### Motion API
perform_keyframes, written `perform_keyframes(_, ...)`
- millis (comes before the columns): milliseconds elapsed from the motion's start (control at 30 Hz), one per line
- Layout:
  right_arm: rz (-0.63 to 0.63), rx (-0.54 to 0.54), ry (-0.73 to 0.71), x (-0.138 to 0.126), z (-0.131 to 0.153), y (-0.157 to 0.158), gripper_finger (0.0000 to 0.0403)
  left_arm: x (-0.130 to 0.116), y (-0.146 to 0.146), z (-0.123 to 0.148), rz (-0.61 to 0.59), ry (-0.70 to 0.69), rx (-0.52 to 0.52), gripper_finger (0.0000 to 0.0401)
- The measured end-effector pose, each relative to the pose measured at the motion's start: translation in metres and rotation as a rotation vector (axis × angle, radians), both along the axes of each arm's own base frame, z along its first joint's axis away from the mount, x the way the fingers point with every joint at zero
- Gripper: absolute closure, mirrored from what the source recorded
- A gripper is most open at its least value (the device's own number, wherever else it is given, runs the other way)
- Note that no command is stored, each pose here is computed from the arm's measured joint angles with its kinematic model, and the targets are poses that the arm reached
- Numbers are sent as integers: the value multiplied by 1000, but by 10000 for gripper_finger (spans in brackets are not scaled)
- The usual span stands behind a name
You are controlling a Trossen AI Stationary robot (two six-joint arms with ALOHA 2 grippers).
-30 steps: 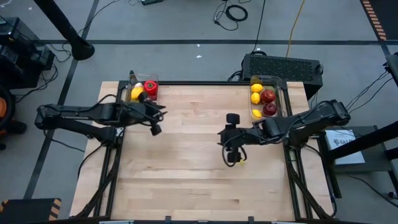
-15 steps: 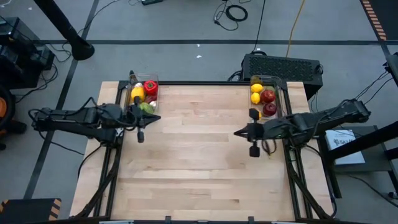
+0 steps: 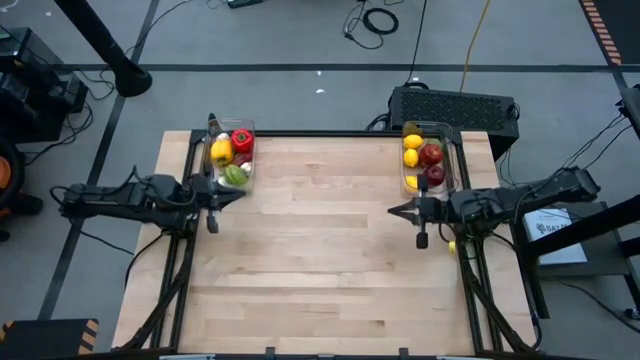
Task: Sort produce into baskets
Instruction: Return to Home Position
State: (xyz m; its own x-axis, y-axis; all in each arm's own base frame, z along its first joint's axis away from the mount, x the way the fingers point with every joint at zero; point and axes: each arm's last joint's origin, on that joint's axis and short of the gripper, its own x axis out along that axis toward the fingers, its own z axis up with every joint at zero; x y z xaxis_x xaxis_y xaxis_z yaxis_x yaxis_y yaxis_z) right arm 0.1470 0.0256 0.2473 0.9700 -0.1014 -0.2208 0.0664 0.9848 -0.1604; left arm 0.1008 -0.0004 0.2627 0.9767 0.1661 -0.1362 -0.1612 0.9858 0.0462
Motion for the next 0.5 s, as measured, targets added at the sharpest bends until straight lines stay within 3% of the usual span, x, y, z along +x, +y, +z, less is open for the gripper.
perform_keyframes(200,50,69,8,-3,-20,0,403,-2,-2,-29,-13,4,-24,395)
perform_keyframes(500,34,100,-24,-5,-58,-2,403,-7,-1,-49,-18,-35,14,395)
